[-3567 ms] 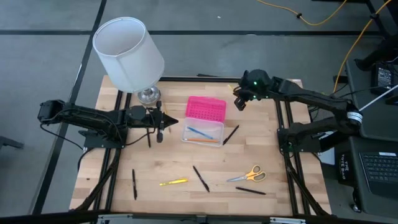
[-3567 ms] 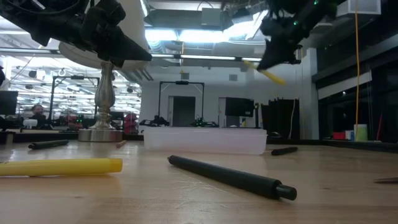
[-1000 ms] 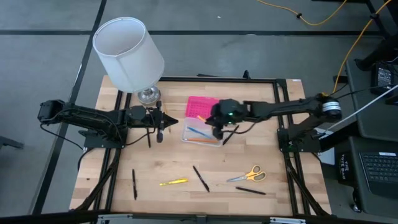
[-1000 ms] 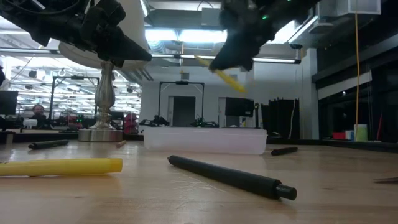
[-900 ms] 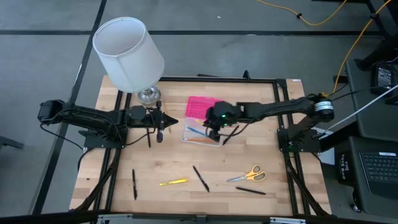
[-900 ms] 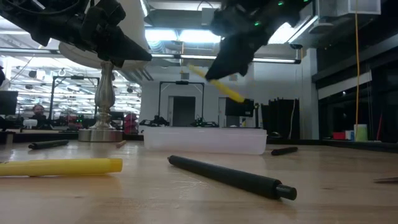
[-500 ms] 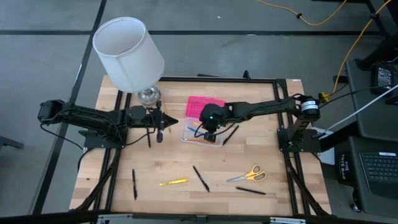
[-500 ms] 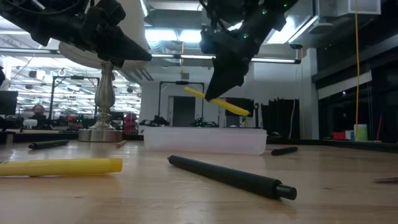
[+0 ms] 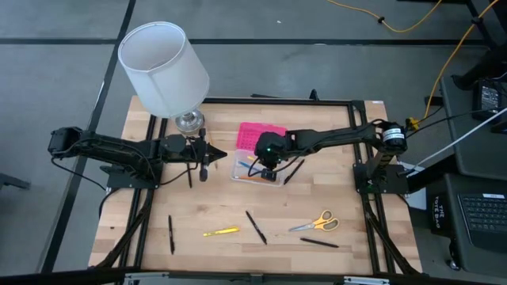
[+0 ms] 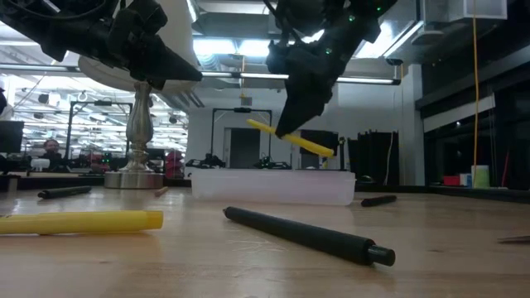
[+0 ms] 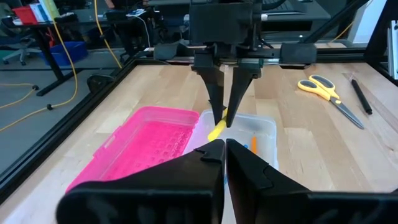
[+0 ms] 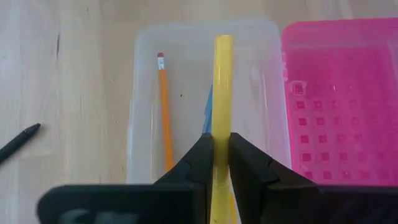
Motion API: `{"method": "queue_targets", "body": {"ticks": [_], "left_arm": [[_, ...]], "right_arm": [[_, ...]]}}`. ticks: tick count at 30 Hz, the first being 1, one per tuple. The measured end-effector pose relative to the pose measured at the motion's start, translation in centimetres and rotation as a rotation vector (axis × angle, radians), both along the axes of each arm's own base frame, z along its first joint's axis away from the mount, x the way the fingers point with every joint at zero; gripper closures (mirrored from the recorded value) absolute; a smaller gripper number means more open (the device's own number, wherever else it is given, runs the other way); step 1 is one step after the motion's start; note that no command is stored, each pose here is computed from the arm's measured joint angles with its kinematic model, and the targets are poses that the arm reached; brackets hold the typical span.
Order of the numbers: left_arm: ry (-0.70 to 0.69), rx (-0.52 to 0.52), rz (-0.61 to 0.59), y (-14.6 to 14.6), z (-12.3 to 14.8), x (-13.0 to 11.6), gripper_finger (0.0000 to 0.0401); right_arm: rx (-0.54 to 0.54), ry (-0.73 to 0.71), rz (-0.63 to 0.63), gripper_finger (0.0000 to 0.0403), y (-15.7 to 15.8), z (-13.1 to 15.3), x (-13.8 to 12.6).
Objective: Pick & place school supplies into a supply box
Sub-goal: Put the yellow pen into the transparent supply box
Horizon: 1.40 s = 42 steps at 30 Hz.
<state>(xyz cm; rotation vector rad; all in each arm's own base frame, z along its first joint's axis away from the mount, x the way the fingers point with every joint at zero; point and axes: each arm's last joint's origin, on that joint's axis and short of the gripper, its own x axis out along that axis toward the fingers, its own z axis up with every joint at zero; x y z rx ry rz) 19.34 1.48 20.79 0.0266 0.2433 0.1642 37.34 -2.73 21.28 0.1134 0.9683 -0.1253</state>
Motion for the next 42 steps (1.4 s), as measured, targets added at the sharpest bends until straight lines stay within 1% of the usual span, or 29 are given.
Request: {"method": "queue_targets", "body": {"ticks": [5,10,16,21,29,39,42], "left_arm": [[0.0,0.0,0.0,0.0,0.0,0.0,0.0394],[-0.001,-0.004,0.001,0.0,0.0,0.0,0.0395],[-0.002,-0.008,0.002,0.0,0.0,0.0,0.0393],[-0.002,-0.008,0.002,0.0,0.0,0.0,0.0395],[-0.002,-0.012,-0.013,0.0,0.0,0.0,0.0392],[-0.002,-0.014,-0.022,-0.1,0.0,0.0,0.0391],[-0.002,-0.014,-0.022,-0.1,0.0,0.0,0.0391]], "right_arm": [[-0.006,0.029,0.004,0.0357,-0.1,-0.3,-0.3],[-0.016,0.035,0.0,0.0357,-0.2,-1.5,-0.7],[-0.051,-0.004,0.0,0.0357,-0.8,-2.8,-1.0],[-0.058,-0.022,-0.014,0.0357,-1.5,-3.3,-0.9],[-0.068,0.04,-0.004,0.0357,-2.3,-5.5,-0.6],[-0.043,0.036,-0.04,0.0356,-2.4,-5.5,-0.6],[-0.032,0.034,-0.035,0.0346,-2.4,-5.5,-0.6]]}}
